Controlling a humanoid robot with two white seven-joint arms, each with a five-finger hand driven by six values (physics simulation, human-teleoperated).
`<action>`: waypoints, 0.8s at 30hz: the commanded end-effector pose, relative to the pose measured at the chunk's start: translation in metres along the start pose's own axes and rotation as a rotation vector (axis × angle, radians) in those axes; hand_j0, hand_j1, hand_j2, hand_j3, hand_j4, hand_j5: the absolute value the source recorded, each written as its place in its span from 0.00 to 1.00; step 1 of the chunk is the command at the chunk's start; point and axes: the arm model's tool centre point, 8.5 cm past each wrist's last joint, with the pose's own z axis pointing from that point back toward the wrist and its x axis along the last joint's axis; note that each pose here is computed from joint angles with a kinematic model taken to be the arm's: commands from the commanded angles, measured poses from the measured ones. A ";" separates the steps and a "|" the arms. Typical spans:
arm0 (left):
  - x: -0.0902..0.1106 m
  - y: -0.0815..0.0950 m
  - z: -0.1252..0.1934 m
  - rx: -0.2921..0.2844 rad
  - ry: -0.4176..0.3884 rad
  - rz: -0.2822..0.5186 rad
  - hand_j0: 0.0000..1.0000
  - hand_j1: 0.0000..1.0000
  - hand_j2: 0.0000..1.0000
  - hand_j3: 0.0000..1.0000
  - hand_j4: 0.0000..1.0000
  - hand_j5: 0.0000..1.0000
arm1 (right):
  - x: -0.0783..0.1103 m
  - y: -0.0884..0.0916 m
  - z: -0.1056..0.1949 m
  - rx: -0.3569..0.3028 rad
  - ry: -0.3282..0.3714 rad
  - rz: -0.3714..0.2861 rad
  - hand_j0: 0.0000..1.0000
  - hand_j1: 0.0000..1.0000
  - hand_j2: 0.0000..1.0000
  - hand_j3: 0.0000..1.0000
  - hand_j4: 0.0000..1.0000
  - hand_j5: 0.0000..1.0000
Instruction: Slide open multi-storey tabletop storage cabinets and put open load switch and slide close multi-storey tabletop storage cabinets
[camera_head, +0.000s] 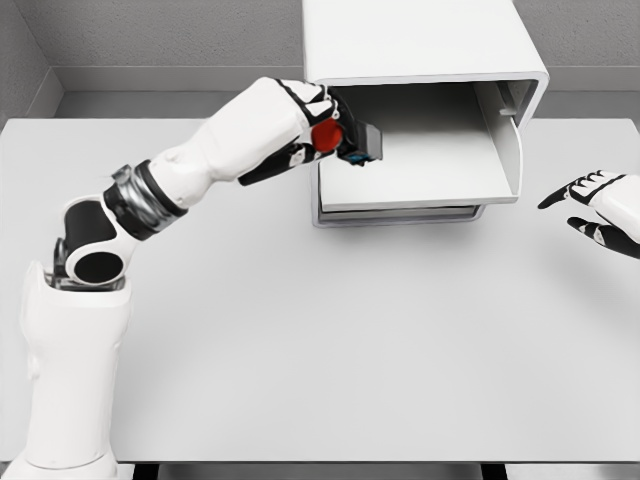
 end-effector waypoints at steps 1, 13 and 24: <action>0.000 -0.007 -0.007 -0.005 0.015 0.009 0.29 0.29 0.29 0.29 0.29 0.29 | 0.000 -0.001 0.000 -0.004 0.001 -0.005 0.60 0.60 0.60 0.60 0.60 0.60; -0.011 -0.027 -0.023 -0.081 0.017 0.034 0.29 0.29 0.29 0.29 0.29 0.29 | 0.001 0.000 0.000 -0.005 -0.002 -0.007 0.60 0.60 0.60 0.60 0.60 0.60; -0.025 -0.048 -0.031 -0.163 0.049 0.044 0.29 0.29 0.29 0.29 0.29 0.29 | 0.002 0.004 -0.001 -0.007 -0.004 -0.017 0.61 0.61 0.61 0.61 0.61 0.61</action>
